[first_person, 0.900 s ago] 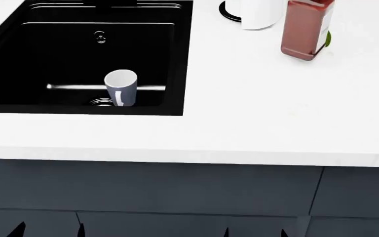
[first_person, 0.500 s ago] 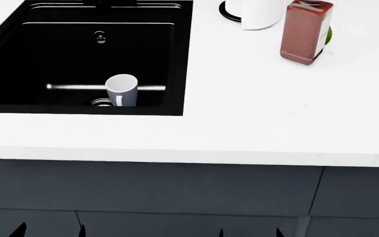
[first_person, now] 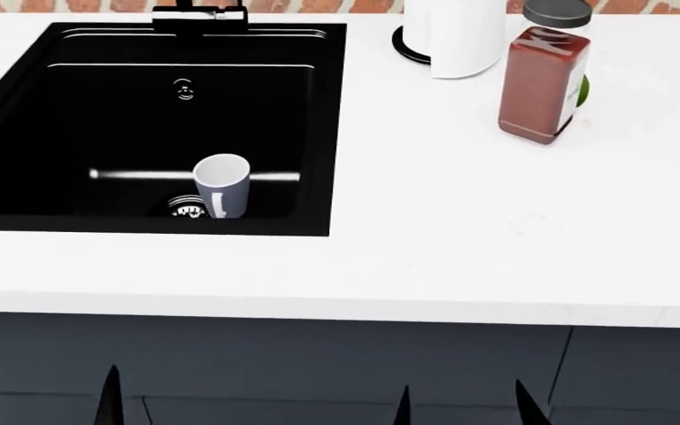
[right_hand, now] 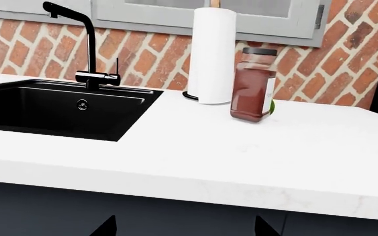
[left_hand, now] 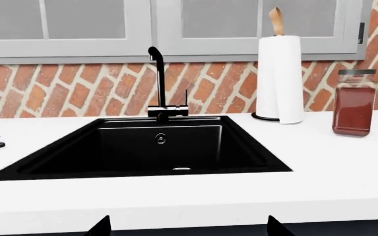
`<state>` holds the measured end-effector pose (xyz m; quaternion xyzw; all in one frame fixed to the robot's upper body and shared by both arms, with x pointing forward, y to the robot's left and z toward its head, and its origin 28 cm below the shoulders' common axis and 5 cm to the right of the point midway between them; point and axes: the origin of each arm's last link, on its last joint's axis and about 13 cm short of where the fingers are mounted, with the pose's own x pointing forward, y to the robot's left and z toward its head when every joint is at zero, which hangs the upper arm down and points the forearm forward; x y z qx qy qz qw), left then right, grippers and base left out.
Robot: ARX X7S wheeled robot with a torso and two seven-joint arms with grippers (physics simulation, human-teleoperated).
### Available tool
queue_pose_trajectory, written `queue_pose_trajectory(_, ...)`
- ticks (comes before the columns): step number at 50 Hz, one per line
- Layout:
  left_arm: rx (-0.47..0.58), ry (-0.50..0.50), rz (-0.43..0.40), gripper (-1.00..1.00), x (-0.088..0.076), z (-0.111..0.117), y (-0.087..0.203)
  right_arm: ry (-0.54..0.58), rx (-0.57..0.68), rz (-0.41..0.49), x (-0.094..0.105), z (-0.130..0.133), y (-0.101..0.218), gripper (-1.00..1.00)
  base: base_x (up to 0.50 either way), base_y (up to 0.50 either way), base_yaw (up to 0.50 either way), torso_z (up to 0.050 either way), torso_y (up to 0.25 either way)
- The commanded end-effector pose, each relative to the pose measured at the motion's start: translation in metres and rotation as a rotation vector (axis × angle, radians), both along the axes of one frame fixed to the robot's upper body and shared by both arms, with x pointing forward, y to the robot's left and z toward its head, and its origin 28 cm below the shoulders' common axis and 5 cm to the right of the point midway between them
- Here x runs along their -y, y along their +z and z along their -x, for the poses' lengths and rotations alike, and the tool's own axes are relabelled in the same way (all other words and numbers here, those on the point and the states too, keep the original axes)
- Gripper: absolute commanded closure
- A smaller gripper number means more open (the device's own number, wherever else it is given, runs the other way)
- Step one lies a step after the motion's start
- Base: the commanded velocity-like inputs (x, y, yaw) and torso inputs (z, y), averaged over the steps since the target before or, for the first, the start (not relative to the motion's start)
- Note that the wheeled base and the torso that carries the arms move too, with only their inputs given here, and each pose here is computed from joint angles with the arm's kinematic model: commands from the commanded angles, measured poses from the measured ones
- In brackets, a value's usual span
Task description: Turn on the sink faucet.
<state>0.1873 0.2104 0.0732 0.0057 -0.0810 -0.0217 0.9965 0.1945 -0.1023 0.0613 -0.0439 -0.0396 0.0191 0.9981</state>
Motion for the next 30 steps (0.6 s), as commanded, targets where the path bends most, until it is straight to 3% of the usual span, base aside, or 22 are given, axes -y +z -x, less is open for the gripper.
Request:
queue_pose_trajectory(1, 0.080, -0.030, -0.031, -1.00, -0.004, 0.016, 0.047, -0.004, 0.050, 0.051, 0.005, 0.010, 0.036, -1.00, 0.00, 0.00, 0.00, 0.050, 0.078)
queue_pose_trajectory(8, 0.123, -0.015, -0.045, -1.00, -0.011, 0.018, 0.068, -0.009, 0.086, 0.079, 0.008, 0.011, 0.062, -1.00, 0.00, 0.00, 0.00, 0.050, 0.079)
queue_pose_trajectory(16, 0.206, 0.007, -0.080, -1.00, -0.021, 0.022, 0.114, -0.008, 0.121, 0.111, 0.007, 0.011, 0.087, -1.00, 0.00, 0.00, 0.00, 0.050, 0.078)
queue_pose_trajectory(27, 0.242, 0.020, -0.100, -1.00, -0.030, 0.029, 0.150, -0.019, 0.165, 0.165, 0.012, 0.018, 0.123, -1.00, 0.00, 0.00, 0.00, 0.050, 0.080)
queue_pose_trajectory(30, 0.229, 0.020, -0.112, -1.00, -0.031, 0.028, 0.155, -0.038, 0.185, 0.191, 0.016, 0.014, 0.130, -1.00, 0.00, 0.50, 0.00, 0.050, 0.079)
